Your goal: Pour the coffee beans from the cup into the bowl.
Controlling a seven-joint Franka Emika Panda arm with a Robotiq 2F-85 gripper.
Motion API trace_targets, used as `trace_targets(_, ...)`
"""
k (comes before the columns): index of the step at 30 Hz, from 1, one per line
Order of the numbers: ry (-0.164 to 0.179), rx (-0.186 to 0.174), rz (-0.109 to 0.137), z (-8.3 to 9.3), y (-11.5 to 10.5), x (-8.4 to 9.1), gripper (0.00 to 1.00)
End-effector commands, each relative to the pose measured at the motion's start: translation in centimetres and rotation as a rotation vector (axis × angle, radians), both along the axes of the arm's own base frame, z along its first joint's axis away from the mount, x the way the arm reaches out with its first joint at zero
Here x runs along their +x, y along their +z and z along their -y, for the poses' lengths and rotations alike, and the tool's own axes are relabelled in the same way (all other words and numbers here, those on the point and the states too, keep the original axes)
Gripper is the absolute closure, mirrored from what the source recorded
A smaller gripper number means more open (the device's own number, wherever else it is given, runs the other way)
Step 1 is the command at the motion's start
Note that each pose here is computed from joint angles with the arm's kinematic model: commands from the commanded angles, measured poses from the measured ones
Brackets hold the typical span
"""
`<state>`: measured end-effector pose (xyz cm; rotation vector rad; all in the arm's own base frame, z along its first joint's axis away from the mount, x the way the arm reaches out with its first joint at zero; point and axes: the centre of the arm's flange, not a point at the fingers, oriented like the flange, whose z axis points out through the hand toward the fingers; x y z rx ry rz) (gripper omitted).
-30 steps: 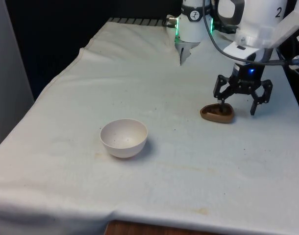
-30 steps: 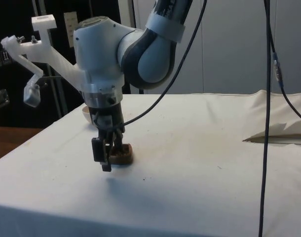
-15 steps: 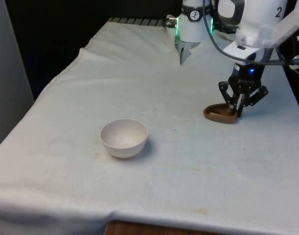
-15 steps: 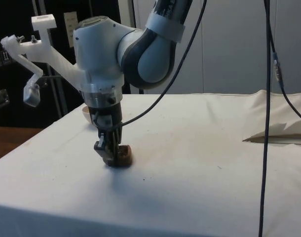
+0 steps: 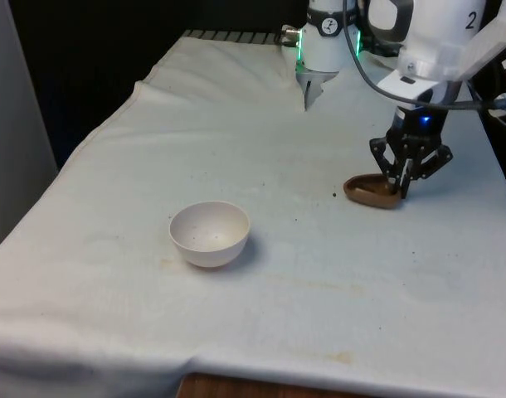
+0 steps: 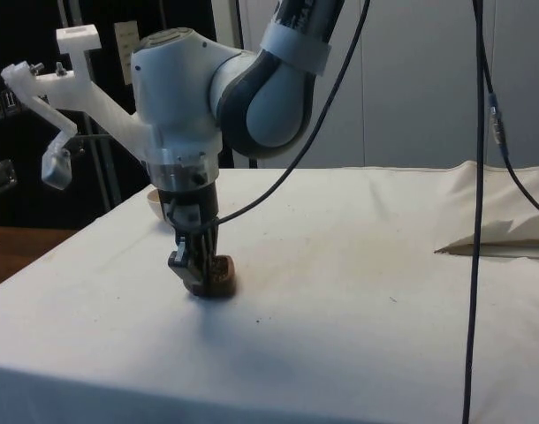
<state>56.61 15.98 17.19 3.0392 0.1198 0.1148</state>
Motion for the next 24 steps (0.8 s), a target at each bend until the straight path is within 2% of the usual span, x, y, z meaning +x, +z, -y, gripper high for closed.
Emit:
trace_targets(1,0.000,0.004,0.004,0.1,0.4,0.1,1.00)
trace_targets(6,0.004,-0.001,0.014,0.5,1.9,0.3,1.00)
trace_targets(7,0.002,-0.005,0.018,0.4,1.5,0.5,1.00)
trace_targets(14,0.006,-0.017,0.022,1.0,3.6,0.8,1.00)
trace_targets(15,0.004,-0.021,0.027,0.9,3.4,0.8,1.00)
trace_targets(22,0.005,-0.031,0.030,1.7,5.9,2.1,1.00)
trace_targets(23,0.004,-0.038,0.039,1.7,5.7,2.1,1.00)
trace_targets(24,0.004,-0.032,0.030,1.7,6.0,2.2,1.00)
